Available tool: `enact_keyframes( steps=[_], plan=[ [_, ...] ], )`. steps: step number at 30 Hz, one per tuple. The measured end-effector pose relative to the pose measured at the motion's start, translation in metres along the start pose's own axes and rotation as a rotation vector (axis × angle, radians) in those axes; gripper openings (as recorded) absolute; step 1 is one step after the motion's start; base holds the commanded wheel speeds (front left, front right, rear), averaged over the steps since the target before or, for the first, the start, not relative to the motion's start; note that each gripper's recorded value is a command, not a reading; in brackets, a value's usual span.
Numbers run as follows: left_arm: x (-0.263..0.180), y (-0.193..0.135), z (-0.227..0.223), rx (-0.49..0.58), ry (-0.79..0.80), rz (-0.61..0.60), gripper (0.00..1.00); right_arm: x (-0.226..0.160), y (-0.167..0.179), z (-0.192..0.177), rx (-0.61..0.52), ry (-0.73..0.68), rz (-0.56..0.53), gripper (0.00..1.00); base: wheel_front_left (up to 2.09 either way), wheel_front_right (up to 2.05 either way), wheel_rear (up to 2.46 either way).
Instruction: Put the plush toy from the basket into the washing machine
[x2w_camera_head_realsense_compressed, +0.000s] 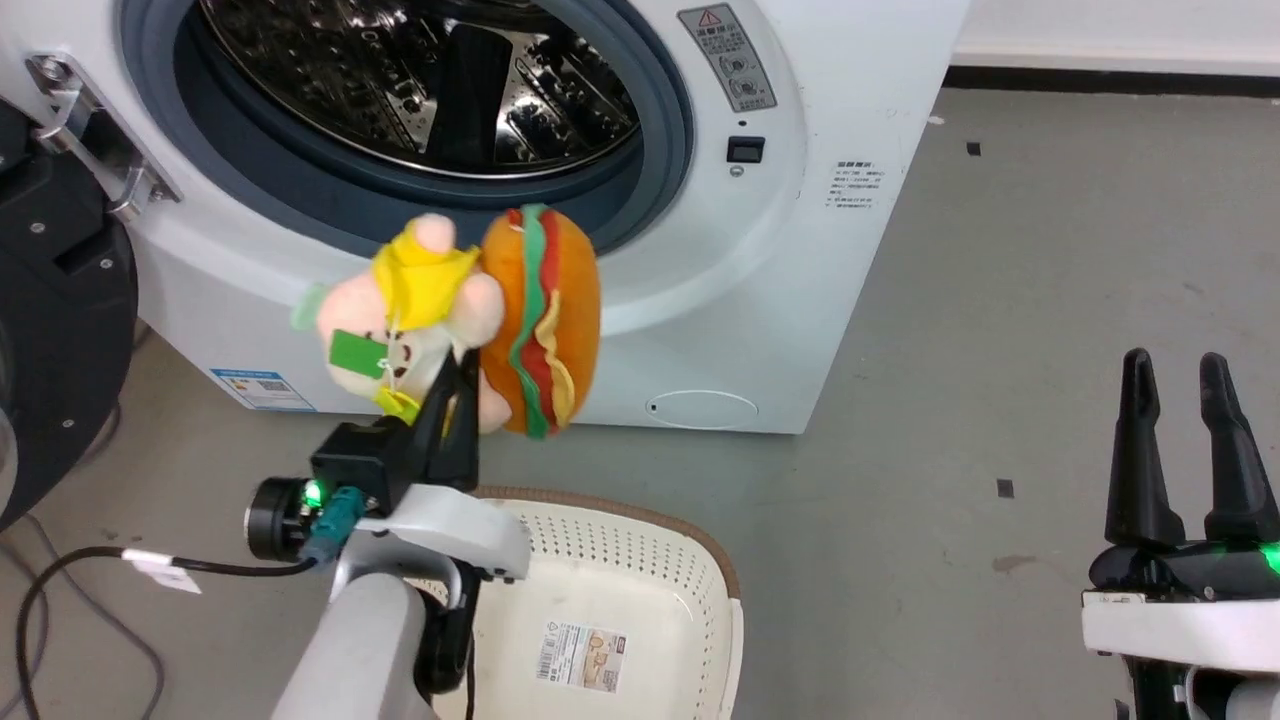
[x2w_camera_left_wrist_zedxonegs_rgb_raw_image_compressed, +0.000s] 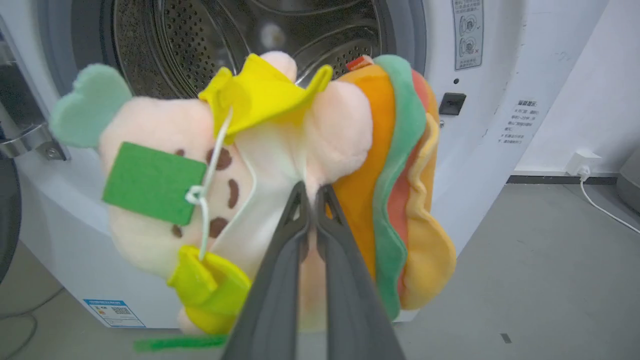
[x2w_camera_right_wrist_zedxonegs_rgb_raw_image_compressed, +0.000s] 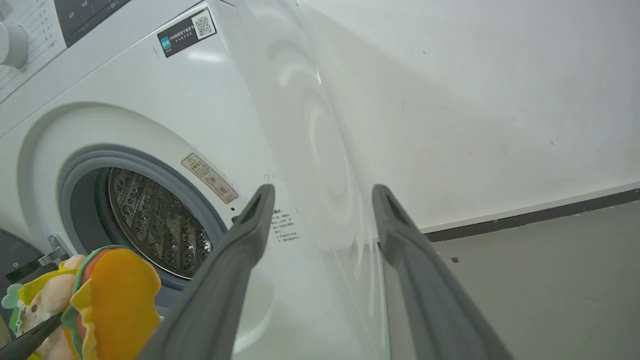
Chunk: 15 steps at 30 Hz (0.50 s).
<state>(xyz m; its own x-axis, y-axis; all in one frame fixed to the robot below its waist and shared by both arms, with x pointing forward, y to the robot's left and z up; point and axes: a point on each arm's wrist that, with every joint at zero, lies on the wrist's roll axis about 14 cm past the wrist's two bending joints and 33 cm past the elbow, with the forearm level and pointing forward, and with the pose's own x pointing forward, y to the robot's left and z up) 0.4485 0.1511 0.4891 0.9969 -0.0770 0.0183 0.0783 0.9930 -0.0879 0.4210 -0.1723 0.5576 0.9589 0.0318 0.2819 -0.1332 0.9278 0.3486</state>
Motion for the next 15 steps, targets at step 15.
enact_keyframes(
  steps=[15],
  plan=[
    [0.096,0.025,-0.013,-0.015,-0.015,0.053,0.0,0.015,-0.037,-0.033,-0.025,0.056,-0.084,1.0,0.0,0.0,0.0]
  ],
)
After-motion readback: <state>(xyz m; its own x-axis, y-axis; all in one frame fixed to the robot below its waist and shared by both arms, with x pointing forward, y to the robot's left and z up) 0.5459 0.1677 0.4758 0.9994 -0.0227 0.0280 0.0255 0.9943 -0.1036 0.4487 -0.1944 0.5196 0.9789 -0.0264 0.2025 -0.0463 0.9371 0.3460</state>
